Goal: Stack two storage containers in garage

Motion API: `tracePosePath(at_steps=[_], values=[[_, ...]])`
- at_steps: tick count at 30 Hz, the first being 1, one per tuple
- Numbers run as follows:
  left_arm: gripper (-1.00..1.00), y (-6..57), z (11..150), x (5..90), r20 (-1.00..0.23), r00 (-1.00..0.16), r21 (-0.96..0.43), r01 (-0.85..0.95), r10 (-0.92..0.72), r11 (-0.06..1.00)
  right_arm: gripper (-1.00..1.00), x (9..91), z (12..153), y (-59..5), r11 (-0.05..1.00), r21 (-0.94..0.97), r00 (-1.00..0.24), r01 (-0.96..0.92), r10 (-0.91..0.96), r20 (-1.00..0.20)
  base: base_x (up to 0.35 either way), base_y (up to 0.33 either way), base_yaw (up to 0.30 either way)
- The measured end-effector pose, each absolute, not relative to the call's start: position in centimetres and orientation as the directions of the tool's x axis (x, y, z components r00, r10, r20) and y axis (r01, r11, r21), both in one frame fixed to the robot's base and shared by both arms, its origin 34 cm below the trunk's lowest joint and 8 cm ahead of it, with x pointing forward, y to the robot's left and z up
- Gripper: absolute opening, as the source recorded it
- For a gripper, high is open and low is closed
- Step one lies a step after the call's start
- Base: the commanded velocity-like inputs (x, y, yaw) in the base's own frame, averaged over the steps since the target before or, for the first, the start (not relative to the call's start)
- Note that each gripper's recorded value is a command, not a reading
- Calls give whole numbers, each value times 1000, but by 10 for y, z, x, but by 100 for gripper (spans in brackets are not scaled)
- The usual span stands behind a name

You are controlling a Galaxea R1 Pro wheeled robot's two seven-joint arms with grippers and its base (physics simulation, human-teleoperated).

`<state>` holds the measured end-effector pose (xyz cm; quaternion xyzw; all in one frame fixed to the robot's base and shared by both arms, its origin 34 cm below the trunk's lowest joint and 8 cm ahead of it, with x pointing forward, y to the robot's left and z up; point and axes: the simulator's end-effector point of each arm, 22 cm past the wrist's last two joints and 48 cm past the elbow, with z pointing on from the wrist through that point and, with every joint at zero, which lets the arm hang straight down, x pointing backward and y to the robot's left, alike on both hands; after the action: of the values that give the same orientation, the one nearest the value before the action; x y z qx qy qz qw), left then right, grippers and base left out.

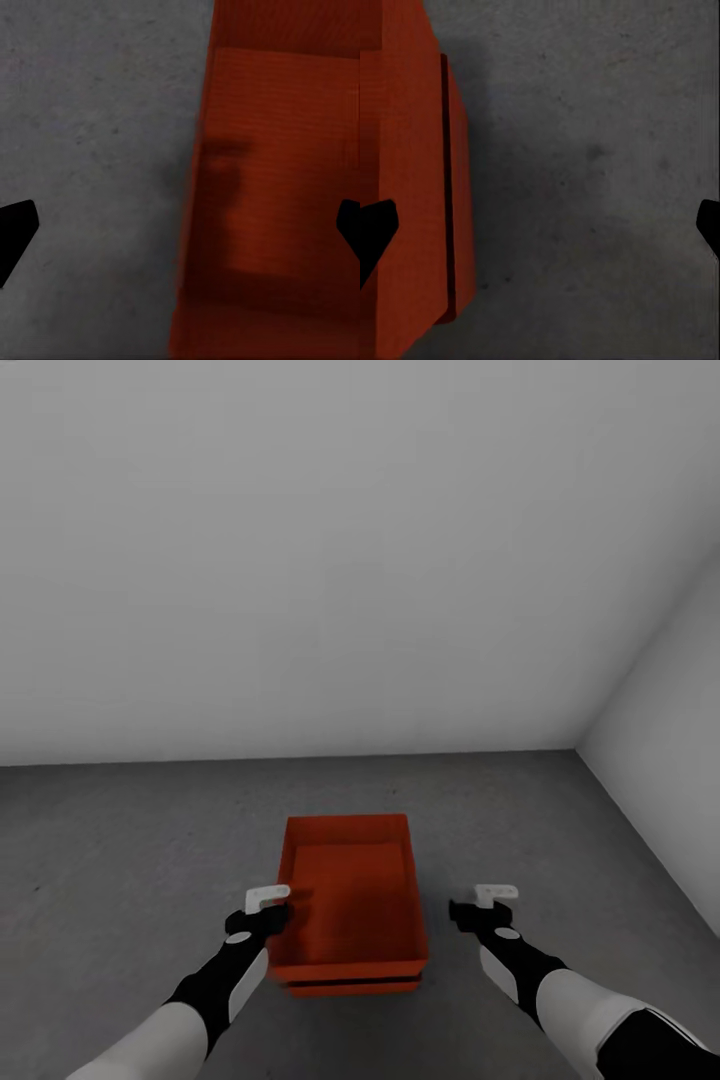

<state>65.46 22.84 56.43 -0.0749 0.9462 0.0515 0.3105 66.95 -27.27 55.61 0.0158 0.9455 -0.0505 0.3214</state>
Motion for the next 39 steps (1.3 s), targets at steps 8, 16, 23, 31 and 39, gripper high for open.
tracePosePath(at_steps=[8, 16, 23, 31, 39], values=[[100, 279, 557, 627, -543, -834, 123, -196, -99, 973, 100, 649, 557, -300, 988, -133, -822, 75, -14, -570, 0, 0, 0], [100, 327, 538, 564, -426, -888, 178, -271, -175, 946, 100, 615, 554, -327, 978, -192, -865, 79, -29, -501, 0, 0, 0], [100, 359, 537, 528, -369, -899, 211, -327, -235, 921, 100, 608, 561, -332, 976, -205, -873, 76, -34, -487, 0, 0, 0], [100, 366, 534, 479, -276, -927, 251, -325, -254, 912, 100, 590, 564, -326, 977, -203, -884, 60, -42, -465, 0, 0, 0], [100, 356, 537, 454, -230, -939, 252, -312, -256, 916, 100, 489, 540, -321, 978, -205, -939, 27, -45, -341, 0, 0, 0]])
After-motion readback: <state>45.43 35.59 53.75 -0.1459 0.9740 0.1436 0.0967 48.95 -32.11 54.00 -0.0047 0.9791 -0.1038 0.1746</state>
